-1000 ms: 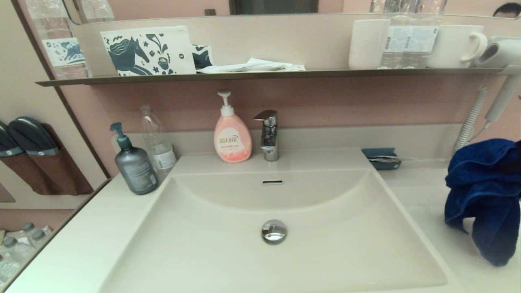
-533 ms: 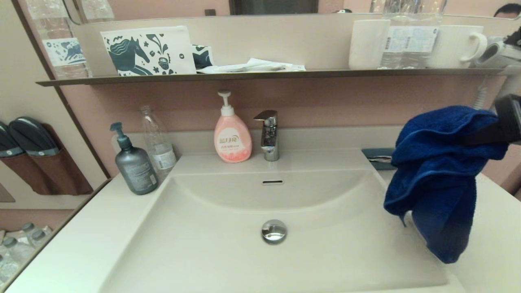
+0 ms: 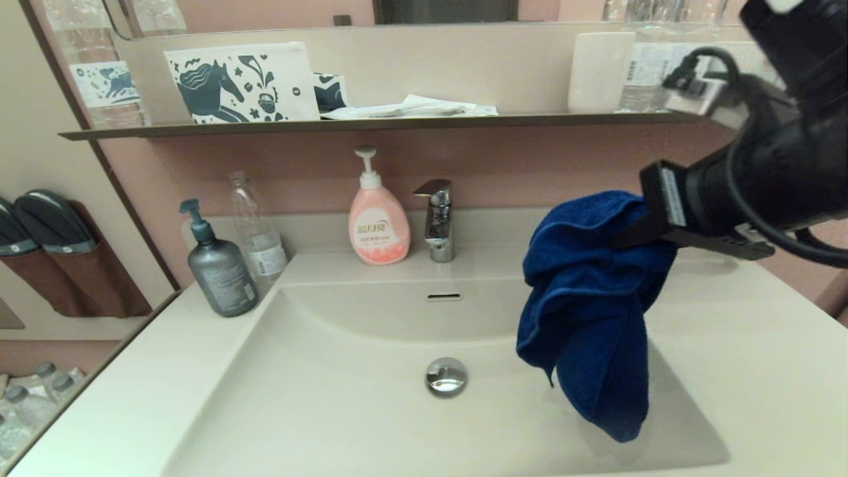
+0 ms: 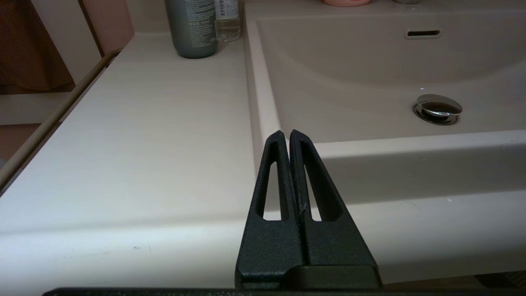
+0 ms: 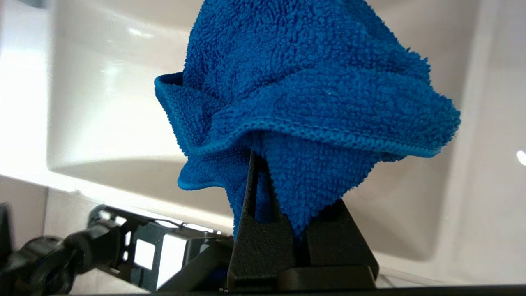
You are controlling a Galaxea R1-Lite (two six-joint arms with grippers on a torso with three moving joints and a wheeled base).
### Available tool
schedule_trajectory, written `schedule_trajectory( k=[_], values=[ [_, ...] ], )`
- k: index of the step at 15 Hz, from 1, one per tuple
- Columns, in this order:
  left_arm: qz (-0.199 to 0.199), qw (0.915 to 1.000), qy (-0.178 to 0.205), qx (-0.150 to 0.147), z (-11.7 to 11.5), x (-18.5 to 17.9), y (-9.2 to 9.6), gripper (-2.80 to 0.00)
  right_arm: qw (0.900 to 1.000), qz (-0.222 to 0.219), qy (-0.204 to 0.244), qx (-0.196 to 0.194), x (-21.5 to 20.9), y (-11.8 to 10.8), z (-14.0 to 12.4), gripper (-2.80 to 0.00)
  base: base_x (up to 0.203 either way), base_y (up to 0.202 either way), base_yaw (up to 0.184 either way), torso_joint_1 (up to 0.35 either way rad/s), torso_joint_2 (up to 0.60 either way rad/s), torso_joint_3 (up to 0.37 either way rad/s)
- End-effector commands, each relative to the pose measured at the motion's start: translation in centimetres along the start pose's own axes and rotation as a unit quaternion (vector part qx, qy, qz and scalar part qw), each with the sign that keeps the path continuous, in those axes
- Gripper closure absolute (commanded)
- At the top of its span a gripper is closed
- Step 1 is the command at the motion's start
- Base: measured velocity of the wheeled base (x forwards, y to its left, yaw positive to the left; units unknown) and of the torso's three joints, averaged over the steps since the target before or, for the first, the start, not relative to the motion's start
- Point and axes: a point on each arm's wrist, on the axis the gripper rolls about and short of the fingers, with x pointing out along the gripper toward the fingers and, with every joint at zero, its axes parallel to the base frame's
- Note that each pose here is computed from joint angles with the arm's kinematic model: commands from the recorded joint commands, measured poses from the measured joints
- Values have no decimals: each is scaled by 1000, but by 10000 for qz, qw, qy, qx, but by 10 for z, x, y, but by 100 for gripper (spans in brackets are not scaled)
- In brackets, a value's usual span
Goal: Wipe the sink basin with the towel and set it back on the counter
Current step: Wipe the sink
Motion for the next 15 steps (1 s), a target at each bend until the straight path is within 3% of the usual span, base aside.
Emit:
schedule_trajectory(
  k=[1, 5, 10, 12, 15],
  values=[
    [0, 10000, 9, 1, 0, 0, 0, 0, 9975, -499, 496, 70, 56, 7, -3, 0, 0, 0, 0, 0, 0, 0],
    [0, 10000, 12, 1, 0, 0, 0, 0, 9881, -1106, 1060, 172, 117, 10, -19, 0, 0, 0, 0, 0, 0, 0],
    [0, 10000, 13, 1, 0, 0, 0, 0, 9634, -2028, 1751, 124, 188, -2, -50, 0, 0, 0, 0, 0, 0, 0],
    [0, 10000, 5, 1, 0, 0, 0, 0, 9566, -2219, 1873, 263, 207, -5, -60, 0, 0, 0, 0, 0, 0, 0],
    [0, 10000, 6, 0, 0, 0, 0, 0, 9478, -2515, 1955, 106, 236, -10, -81, 0, 0, 0, 0, 0, 0, 0]
  ],
)
